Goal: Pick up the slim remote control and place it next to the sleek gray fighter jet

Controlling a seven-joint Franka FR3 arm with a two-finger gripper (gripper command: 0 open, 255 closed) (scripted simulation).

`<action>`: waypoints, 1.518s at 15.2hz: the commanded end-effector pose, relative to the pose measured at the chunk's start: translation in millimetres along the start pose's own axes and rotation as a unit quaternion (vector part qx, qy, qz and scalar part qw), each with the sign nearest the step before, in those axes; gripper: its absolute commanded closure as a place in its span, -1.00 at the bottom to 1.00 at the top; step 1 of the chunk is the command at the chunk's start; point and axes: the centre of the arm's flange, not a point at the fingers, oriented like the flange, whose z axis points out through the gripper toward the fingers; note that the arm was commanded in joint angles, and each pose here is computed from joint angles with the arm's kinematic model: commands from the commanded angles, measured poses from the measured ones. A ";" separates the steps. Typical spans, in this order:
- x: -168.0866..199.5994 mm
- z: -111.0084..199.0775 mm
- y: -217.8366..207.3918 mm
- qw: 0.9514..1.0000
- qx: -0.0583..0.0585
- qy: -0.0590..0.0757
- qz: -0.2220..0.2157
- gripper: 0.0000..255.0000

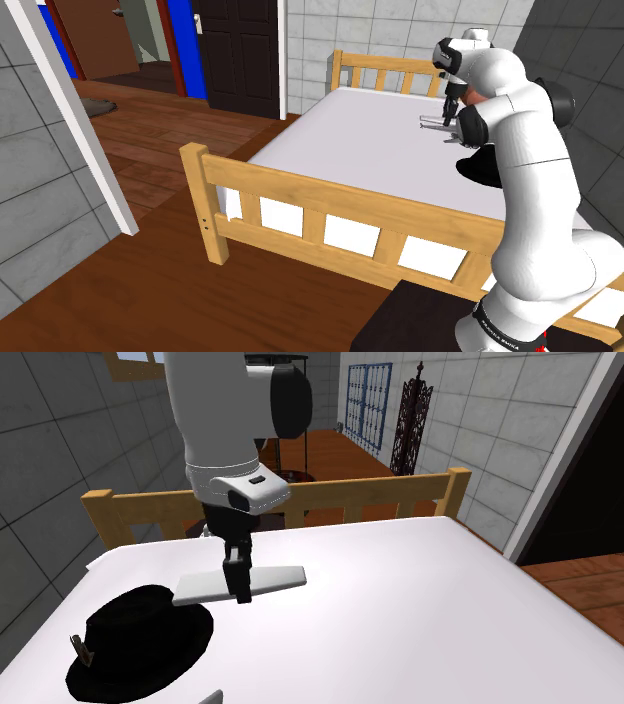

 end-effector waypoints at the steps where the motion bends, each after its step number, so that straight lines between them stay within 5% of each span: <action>1: 0.1 9.6 -0.3 1.000 0.000 0.000 0.000 1.00; 23: 1.0 125.8 -1.1 1.000 0.000 0.000 0.000 1.00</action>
